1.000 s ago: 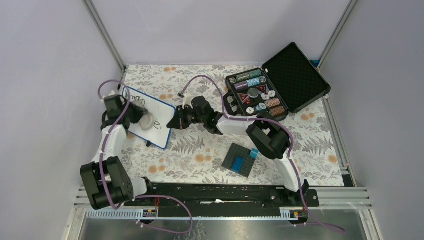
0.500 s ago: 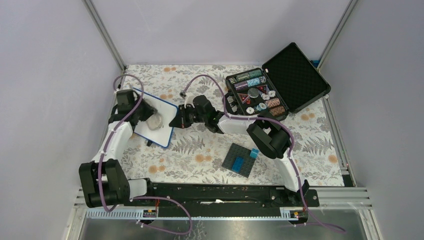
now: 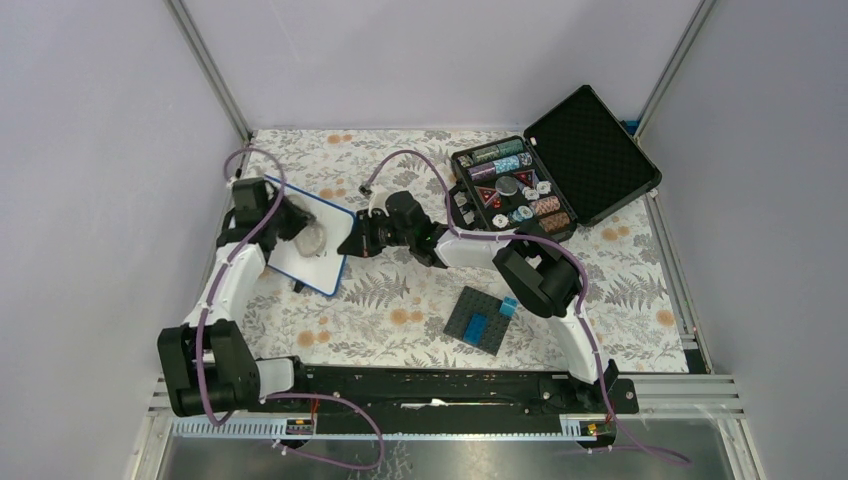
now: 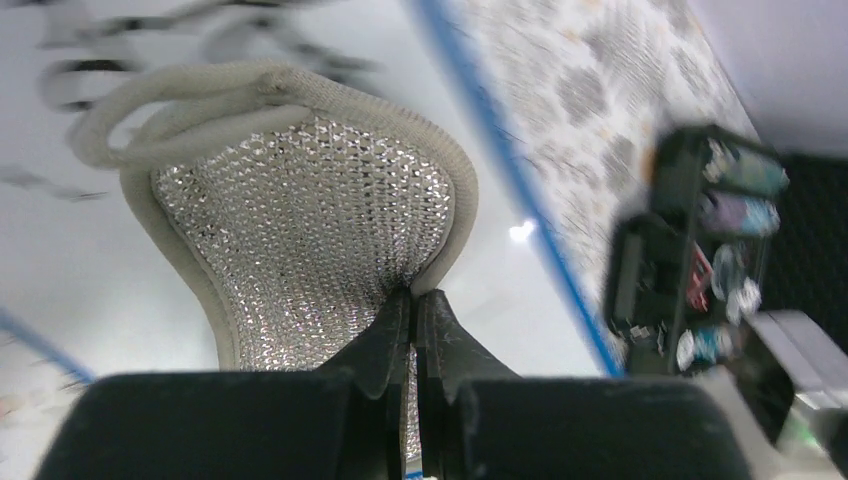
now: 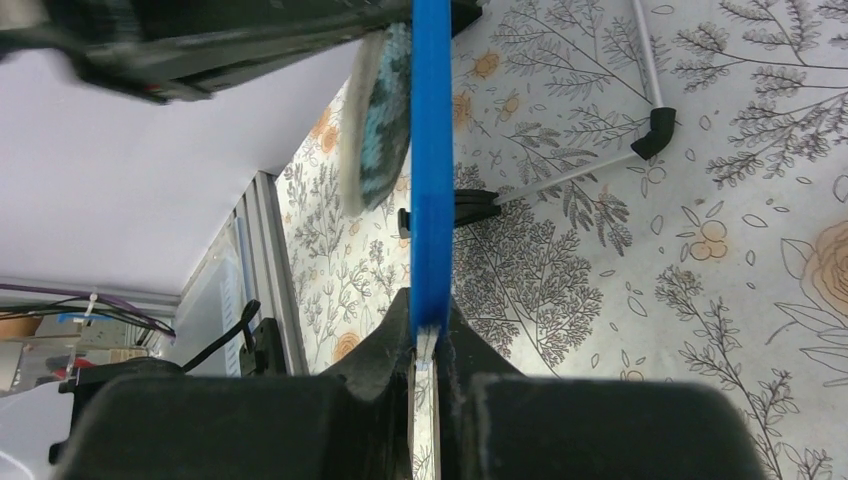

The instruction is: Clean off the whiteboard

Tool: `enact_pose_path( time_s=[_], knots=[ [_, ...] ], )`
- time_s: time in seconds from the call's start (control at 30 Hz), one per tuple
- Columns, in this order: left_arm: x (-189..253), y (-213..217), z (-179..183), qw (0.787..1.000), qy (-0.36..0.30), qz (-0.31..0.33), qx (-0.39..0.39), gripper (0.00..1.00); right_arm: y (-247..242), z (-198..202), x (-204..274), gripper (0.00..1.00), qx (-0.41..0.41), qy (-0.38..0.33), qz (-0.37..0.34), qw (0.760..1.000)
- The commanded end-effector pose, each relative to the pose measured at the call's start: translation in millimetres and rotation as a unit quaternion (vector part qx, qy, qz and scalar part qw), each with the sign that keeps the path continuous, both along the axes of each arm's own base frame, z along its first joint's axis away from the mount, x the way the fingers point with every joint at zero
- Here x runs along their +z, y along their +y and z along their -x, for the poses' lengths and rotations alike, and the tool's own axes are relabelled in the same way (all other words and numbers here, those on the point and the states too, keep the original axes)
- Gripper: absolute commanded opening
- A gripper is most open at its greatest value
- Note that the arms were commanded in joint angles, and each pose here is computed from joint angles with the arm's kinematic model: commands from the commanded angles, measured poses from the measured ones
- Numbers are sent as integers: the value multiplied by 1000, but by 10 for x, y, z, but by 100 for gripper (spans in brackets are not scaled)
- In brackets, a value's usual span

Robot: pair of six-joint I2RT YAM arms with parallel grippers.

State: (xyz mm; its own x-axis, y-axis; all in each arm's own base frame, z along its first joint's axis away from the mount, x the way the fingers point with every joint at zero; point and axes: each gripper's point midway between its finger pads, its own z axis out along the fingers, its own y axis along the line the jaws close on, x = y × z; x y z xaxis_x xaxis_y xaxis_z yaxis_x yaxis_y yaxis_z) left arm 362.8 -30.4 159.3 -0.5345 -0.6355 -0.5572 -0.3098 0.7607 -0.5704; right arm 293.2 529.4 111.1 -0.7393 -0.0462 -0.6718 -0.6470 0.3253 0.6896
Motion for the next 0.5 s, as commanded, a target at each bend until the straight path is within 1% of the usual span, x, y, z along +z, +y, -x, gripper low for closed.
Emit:
enact_pose_path(
  time_s=[0.0,0.03,0.13,0.2,0.3,0.33,0.47],
  knots=[
    [-716,667,393,986,103,47,122,0,210,602,407,0,119,-42,-53,991],
    [-731,674,398,986,102,56,119,0,212,609,417,0,120,-42,-54,990],
    [-677,607,341,989,94,53,98,0,212,613,415,0,121,-42,-54,990],
    [-546,531,244,993,73,42,79,0,214,608,417,0,121,-42,-55,990],
    [-249,369,46,998,29,20,42,0,218,614,409,0,122,-41,-54,990],
    [-74,321,-55,999,7,16,32,0,222,614,400,0,123,-40,-54,990],
    [462,104,-364,998,-60,22,-2,0,234,621,381,0,126,-39,-54,990]
  ],
)
